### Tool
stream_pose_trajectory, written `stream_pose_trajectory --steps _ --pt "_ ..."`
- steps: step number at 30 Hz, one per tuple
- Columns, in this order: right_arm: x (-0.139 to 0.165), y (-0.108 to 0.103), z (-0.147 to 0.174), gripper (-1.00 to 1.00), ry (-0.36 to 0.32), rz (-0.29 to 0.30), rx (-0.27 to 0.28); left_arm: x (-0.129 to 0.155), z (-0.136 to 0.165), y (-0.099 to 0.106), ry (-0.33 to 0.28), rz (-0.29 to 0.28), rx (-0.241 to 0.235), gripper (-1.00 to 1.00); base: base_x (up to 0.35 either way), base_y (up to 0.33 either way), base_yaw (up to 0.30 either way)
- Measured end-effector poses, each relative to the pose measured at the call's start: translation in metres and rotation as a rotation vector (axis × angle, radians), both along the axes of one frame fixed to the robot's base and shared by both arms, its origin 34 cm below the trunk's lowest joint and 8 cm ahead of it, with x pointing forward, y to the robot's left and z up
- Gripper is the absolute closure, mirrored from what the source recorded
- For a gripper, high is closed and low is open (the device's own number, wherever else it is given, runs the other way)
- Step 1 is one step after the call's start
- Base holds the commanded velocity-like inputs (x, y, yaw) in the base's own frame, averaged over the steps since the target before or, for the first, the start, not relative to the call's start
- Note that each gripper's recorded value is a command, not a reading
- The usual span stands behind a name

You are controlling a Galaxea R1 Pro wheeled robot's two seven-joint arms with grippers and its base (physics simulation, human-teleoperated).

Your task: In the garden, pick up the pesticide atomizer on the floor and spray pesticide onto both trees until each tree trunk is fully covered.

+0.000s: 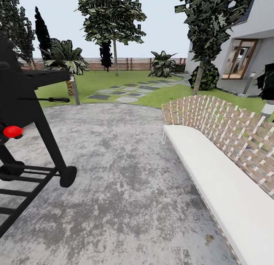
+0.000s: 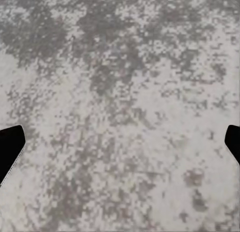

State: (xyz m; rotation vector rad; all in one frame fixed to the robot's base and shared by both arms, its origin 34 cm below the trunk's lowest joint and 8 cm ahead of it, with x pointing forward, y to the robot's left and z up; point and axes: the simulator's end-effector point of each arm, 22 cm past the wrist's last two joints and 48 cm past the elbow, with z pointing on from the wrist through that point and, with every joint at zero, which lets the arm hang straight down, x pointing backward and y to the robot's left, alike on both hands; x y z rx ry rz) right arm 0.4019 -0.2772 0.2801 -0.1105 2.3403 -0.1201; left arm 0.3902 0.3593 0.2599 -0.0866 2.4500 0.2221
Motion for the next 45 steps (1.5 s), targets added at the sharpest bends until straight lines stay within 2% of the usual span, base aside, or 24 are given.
stream_pose_trajectory --steps 45 --pt "0.02 0.001 0.02 -1.0 -0.066 0.003 0.0 0.02 0.019 0.0 -0.064 0.002 0.0 -1.0 0.338 0.021 0.0"
